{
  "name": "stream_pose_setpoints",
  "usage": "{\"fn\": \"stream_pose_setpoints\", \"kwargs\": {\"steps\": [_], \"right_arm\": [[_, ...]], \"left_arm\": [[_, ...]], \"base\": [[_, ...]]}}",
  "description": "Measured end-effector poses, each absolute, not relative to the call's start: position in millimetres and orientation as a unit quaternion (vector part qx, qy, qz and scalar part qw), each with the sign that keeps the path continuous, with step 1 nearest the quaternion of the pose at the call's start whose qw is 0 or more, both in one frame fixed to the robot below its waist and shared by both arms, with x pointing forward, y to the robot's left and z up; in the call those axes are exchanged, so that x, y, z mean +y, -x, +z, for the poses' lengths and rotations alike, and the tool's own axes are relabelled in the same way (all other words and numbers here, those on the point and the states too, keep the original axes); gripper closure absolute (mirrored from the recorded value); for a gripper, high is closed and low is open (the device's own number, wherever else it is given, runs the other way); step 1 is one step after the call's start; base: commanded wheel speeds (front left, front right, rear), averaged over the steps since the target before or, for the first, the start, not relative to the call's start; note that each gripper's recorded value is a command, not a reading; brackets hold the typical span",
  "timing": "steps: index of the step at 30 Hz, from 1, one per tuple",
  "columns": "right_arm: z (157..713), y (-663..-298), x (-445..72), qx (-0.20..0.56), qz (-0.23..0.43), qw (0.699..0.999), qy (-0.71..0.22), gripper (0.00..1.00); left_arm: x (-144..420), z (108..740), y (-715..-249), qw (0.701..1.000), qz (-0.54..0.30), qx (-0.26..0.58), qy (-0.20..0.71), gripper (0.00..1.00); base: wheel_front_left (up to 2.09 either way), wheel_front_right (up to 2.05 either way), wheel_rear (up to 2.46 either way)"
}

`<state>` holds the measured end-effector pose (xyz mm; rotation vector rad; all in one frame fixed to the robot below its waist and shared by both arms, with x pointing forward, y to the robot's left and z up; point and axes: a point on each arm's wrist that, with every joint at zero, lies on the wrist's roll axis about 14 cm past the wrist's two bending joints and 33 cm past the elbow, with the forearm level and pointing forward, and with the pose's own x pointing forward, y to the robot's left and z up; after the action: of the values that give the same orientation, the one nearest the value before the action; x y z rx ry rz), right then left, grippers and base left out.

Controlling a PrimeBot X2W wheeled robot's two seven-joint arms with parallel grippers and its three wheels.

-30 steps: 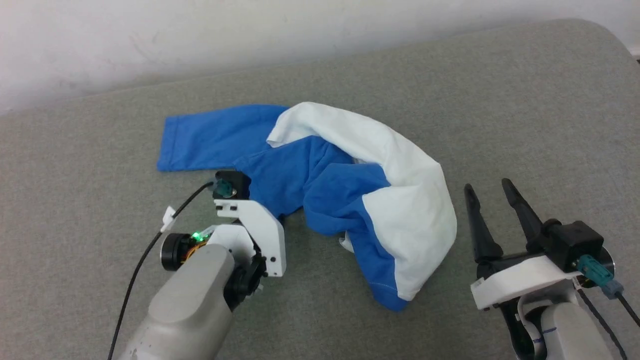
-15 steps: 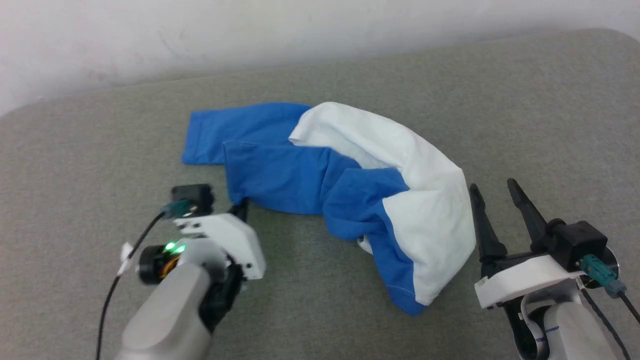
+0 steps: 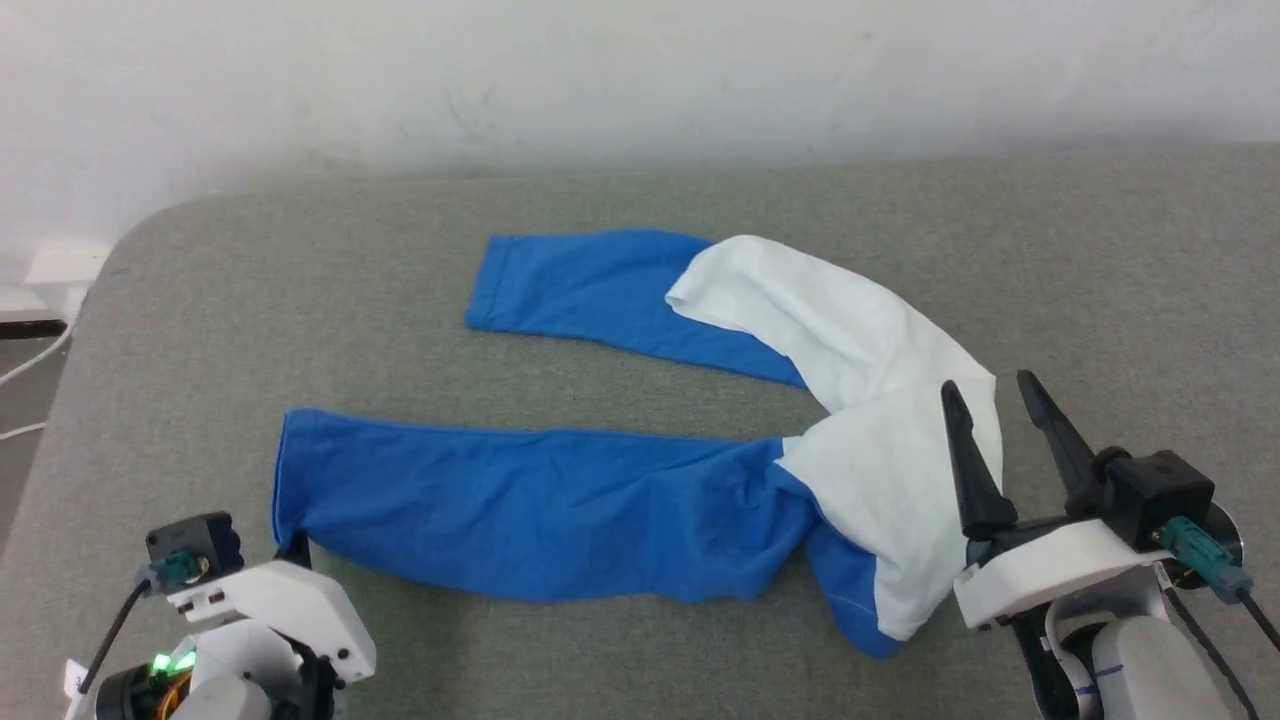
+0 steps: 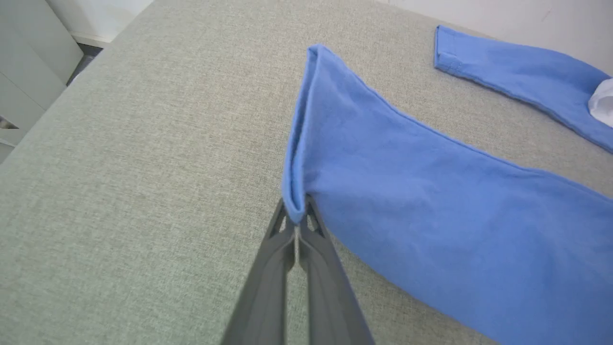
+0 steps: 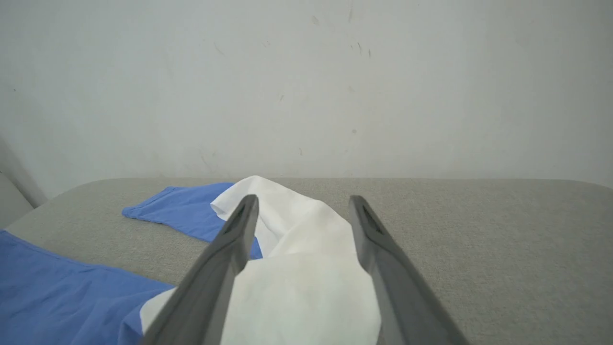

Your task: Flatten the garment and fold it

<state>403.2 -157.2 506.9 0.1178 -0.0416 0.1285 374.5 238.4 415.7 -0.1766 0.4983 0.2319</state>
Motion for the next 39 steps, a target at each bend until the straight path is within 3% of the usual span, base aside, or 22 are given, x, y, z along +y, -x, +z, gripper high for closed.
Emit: {"fn": "stream_pose_setpoints", "kwargs": {"steps": [1,2,6,12,19,26,32,34,35,39], "right_arm": [[508.5,-403.5,-155.4,-0.023,0.067,0.996,-0.059,0.00],[509.8,-403.6,-154.1,-0.024,0.069,0.996,-0.059,0.00],[512.6,-403.3,-151.6,-0.026,0.073,0.995,-0.058,0.00],[514.1,-401.0,-160.1,-0.028,0.061,0.996,-0.053,0.00],[512.1,-396.9,-171.5,-0.024,0.045,0.997,-0.050,0.00],[505.1,-390.8,-186.5,-0.015,0.022,0.998,-0.051,0.00],[497.0,-385.9,-201.1,-0.007,0.000,0.999,-0.052,0.00],[494.0,-384.7,-204.6,-0.003,-0.006,0.999,-0.053,0.00],[492.8,-384.3,-205.9,-0.002,-0.008,0.999,-0.053,0.00],[490.5,-384.5,-210.1,-0.001,-0.015,0.998,-0.053,0.00]], "left_arm": [[237.1,417.8,-372.7,0.960,0.112,0.243,0.089,0.06],[233.9,421.5,-372.5,0.961,0.106,0.237,0.090,0.00],[205.2,453.3,-384.8,0.979,0.055,0.166,0.106,0.00],[106.0,492.7,-398.6,0.982,-0.120,0.098,0.108,0.00],[6.4,482.2,-388.0,0.944,-0.285,0.152,0.068,0.00],[-30.2,448.1,-383.7,0.907,-0.351,0.230,0.005,0.00],[-48.5,440.5,-390.2,0.893,-0.374,0.248,-0.011,0.00],[-52.8,438.1,-390.4,0.889,-0.383,0.251,-0.015,0.74],[-54.3,437.3,-390.4,0.888,-0.384,0.252,-0.014,1.00],[-50.0,447.4,-403.2,0.903,-0.365,0.225,0.009,1.00]], "base": [[0.00,0.00,0.00],[0.00,0.00,0.00],[0.00,0.00,0.00],[0.00,0.00,0.00],[0.00,0.00,0.00],[0.00,0.00,0.00],[0.00,0.00,0.00],[0.00,0.00,0.00],[0.00,0.00,0.00],[0.00,0.00,0.00]]}}
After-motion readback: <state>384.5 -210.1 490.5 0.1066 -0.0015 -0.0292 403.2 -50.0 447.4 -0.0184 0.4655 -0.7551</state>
